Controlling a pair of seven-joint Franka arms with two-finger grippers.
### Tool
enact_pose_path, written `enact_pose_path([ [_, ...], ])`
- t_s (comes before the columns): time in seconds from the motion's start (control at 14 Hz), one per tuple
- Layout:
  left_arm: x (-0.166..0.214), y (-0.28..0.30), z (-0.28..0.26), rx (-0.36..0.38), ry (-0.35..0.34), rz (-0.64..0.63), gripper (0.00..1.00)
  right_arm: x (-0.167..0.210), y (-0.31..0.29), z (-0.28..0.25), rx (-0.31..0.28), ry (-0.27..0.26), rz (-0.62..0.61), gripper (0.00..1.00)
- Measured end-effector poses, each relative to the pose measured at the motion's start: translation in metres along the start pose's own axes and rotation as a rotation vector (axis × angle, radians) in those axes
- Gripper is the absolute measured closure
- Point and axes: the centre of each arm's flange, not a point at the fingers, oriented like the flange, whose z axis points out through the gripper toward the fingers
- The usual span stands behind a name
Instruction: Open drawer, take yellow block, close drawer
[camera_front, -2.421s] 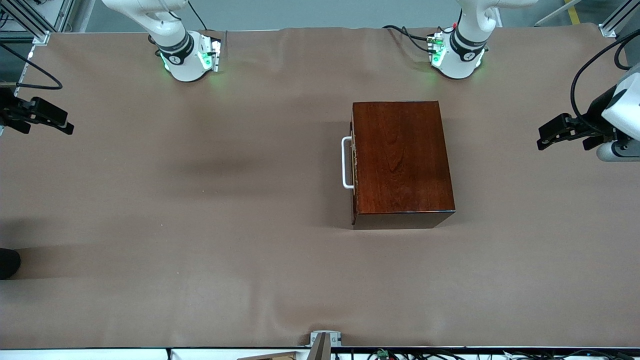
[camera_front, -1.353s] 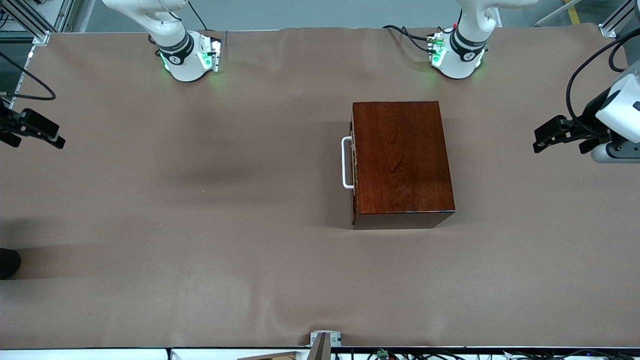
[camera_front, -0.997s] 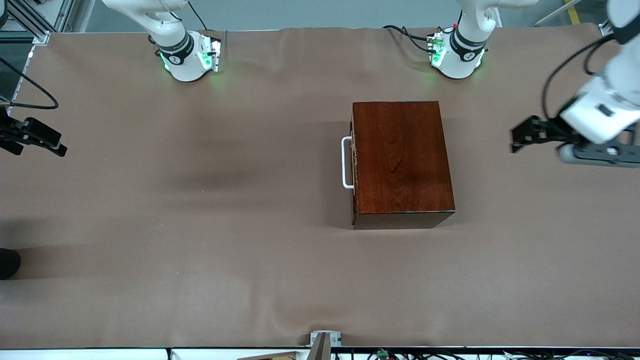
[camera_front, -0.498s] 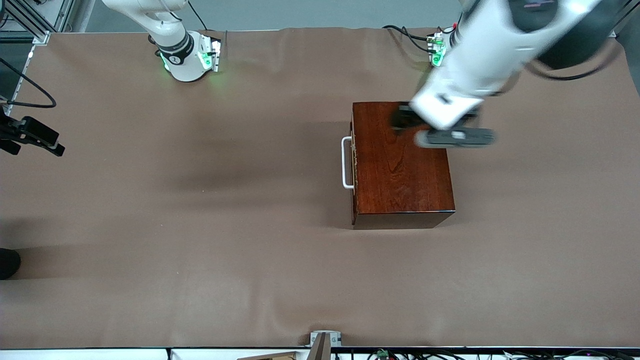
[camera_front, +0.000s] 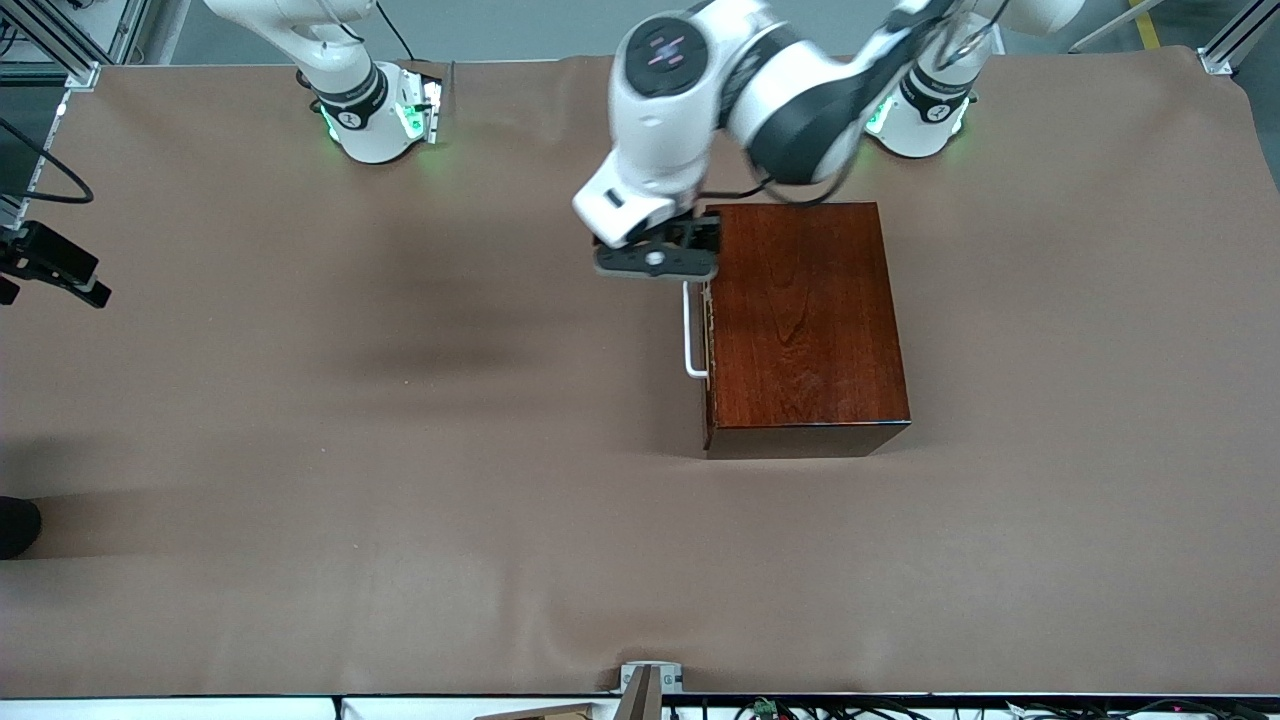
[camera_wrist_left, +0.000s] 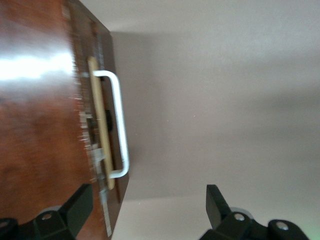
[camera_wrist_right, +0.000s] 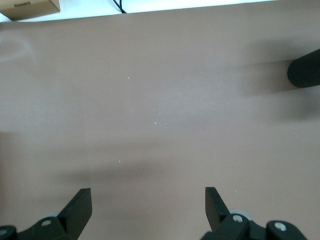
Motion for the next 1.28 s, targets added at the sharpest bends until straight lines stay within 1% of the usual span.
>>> enact_pose_path([
  [0.21, 0.001, 0.019, 0.056, 0.083, 0.009, 0.045, 0.0, -0.005, 0.001, -0.002, 0.0, -0.033, 0.002, 0.0],
  [0.36, 0.002, 0.025, 0.087, 0.14, 0.014, 0.057, 0.0, -0.005, 0.006, -0.004, -0.001, -0.036, 0.01, 0.0],
  [0.5, 0.002, 0.027, 0.107, 0.178, 0.019, 0.054, 0.0, -0.006, 0.008, -0.006, -0.001, -0.035, 0.014, 0.0],
  [0.71, 0.007, 0.025, 0.123, 0.21, 0.025, 0.044, 0.0, -0.006, 0.008, -0.006, -0.001, -0.034, 0.015, 0.0],
  [1.07, 0.015, 0.017, 0.135, 0.239, 0.044, -0.067, 0.0, -0.006, 0.008, -0.006, -0.001, -0.034, 0.015, 0.0],
  [1.28, 0.019, 0.014, 0.149, 0.254, 0.041, -0.143, 0.0, -0.006, 0.008, -0.006, -0.001, -0.034, 0.015, 0.0],
])
